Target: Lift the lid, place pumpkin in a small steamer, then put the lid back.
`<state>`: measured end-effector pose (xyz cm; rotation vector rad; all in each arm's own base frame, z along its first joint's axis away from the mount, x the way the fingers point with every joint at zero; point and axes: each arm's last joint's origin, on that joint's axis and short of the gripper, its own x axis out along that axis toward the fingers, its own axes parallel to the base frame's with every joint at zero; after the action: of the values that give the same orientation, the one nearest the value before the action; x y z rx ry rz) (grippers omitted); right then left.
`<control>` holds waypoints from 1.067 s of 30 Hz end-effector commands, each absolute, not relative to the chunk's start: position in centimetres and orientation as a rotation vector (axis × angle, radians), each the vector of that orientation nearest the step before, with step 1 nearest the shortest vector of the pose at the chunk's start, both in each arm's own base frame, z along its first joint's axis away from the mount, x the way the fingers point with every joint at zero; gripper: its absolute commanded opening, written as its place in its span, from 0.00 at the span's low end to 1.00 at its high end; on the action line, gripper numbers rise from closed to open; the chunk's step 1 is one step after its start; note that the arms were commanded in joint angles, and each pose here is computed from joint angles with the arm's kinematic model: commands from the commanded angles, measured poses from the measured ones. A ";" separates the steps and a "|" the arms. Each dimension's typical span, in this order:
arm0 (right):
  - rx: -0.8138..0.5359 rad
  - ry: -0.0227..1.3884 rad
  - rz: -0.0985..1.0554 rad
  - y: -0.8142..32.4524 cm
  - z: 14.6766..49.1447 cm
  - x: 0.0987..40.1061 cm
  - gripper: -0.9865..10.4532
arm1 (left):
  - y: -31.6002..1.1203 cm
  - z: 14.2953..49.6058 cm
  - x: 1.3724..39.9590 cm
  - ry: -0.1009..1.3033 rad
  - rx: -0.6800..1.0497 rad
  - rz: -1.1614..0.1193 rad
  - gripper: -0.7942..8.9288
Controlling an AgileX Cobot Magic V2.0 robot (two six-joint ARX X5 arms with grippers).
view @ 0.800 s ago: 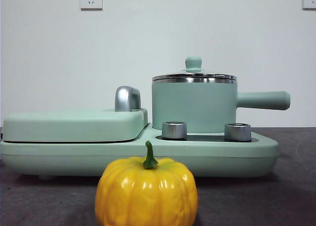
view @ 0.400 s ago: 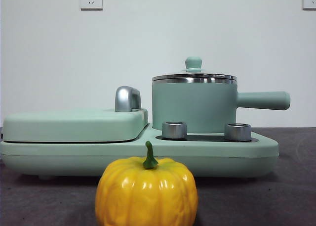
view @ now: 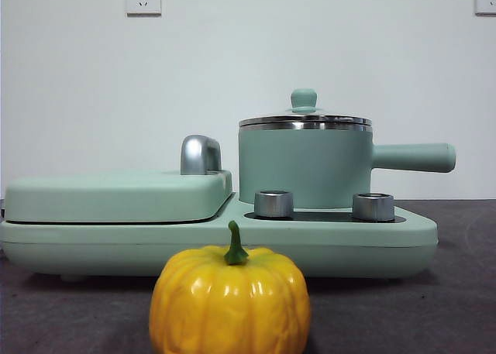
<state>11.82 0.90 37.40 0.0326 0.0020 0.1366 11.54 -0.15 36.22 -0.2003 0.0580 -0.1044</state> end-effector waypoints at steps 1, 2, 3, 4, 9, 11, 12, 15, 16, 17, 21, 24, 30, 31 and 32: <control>-0.011 0.043 0.163 1.1 38.0 13.1 0.09 | -0.3 37.5 12.7 0.057 -0.095 -0.156 0.09; -0.025 0.066 0.177 1.1 38.0 13.7 0.09 | -0.3 37.7 13.3 0.070 -0.087 -0.177 0.09; -0.041 0.090 0.195 1.2 38.0 14.2 0.09 | -0.4 37.8 13.8 0.081 -0.080 -0.200 0.09; -0.053 0.114 0.210 1.3 37.9 14.8 0.09 | -0.5 38.0 14.3 0.093 -0.075 -0.222 0.09; -0.088 0.229 0.297 1.7 36.6 17.4 0.09 | -1.1 38.3 16.9 0.151 -0.053 -0.331 0.09; -0.105 0.266 0.322 1.9 36.1 17.9 0.09 | -1.4 38.2 17.6 0.182 -0.027 -0.353 0.09; -0.118 0.290 0.335 2.1 35.7 18.2 0.09 | -1.6 38.1 18.1 0.207 -0.003 -0.367 0.09; -0.151 0.348 0.371 2.6 35.0 18.6 0.09 | -2.3 37.6 19.1 0.256 0.063 -0.409 0.09; -0.160 0.359 0.380 2.8 34.8 18.6 0.09 | -2.5 37.3 19.3 0.267 0.086 -0.424 0.09; -0.177 0.373 0.395 3.0 34.6 18.7 0.09 | -2.7 37.1 19.5 0.281 0.110 -0.439 0.09; -0.246 0.417 0.459 3.8 34.1 18.4 0.09 | -3.9 35.8 20.2 0.362 0.175 -0.522 0.09; -0.299 0.436 0.503 4.3 33.8 18.1 0.09 | -4.6 35.2 20.4 0.408 0.196 -0.562 0.09; -0.364 0.445 0.554 4.9 33.5 17.9 0.13 | -5.6 35.0 20.3 0.412 0.212 -0.613 0.16; -0.364 0.445 0.554 4.9 33.5 17.8 0.16 | -5.7 35.0 20.3 0.409 0.212 -0.617 0.23; -0.365 0.445 0.555 4.9 33.5 17.8 0.21 | -5.8 35.0 20.3 0.409 0.214 -0.621 0.30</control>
<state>17.72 4.80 32.97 -0.3495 0.4661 0.5485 20.11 -5.68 34.35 0.1970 0.4413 -0.6131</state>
